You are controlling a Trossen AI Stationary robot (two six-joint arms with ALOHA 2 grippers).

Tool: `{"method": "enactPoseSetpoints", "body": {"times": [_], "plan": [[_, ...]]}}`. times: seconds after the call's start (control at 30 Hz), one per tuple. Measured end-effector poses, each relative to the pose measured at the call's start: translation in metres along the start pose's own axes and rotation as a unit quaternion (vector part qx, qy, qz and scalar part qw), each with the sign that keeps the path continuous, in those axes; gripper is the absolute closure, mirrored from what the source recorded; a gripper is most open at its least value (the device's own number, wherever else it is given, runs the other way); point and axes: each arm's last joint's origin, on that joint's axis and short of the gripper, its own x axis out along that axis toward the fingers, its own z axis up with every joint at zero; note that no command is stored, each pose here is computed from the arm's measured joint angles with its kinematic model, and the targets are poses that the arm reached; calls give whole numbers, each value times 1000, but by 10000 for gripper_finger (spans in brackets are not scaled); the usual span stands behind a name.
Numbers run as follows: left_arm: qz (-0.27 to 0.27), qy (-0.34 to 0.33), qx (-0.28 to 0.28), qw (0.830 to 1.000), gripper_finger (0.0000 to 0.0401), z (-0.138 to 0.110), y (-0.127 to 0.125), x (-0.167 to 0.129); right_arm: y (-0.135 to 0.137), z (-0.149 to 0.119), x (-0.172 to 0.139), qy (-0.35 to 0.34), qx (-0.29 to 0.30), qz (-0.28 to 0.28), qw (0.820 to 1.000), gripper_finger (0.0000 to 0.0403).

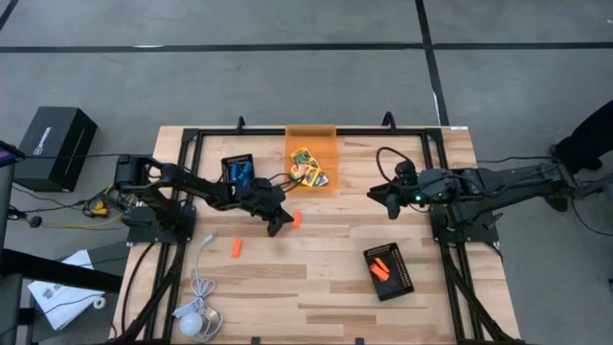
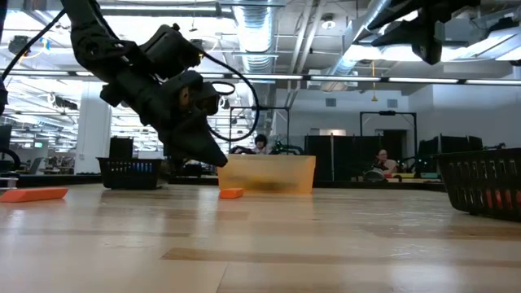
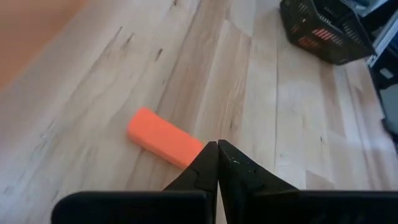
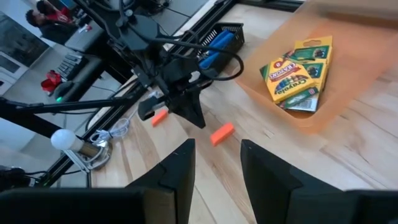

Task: Pick & Place School Supplies
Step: Put the orange eraser into the bottom black bin

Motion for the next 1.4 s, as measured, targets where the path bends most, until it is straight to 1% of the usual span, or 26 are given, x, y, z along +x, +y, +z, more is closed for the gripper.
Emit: {"method": "enactPoseSetpoints", "body": {"times": [0.13, 0.4, 0.57, 0.67, 0.8, 0.9, 1.03, 1.13, 1.27, 1.4], "plan": [[1, -4, 29, 1000, 400, 2, -2, 0, 0, 0, 0, 0, 0, 0, 1000, 283], [-14, -25, 111, 993, 400, 19, -9, 6, 0, 0, 0, 1, 5, -1, 1000, 283], [-18, 21, 122, 992, 400, 7, -2, 26, 0, 0, 0, -1, 16, 1, 1000, 283], [-12, 37, 127, 991, 400, 3, 2, 38, 1, 0, 0, -2, 29, 3, 1000, 283], [-10, 45, 135, 990, 400, 1, 5, 44, 2, 2, 0, -8, 39, 10, 999, 283], [-6, 45, 135, 990, 400, 3, 4, 41, 3, 3, 0, -13, 41, 16, 999, 283], [0, 18, 146, 989, 400, 16, -5, 27, 3, 3, 0, -15, 39, 17, 999, 283], [16, 29, 158, 987, 400, 18, -3, 18, 3, 3, 0, -15, 34, 17, 999, 283], [36, 64, 157, 985, 400, 15, 6, 14, 3, 3, 0, -15, 34, 16, 999, 283], [39, 64, 169, 983, 400, 16, 9, 13, 3, 3, 0, -15, 34, 16, 999, 283]]}}
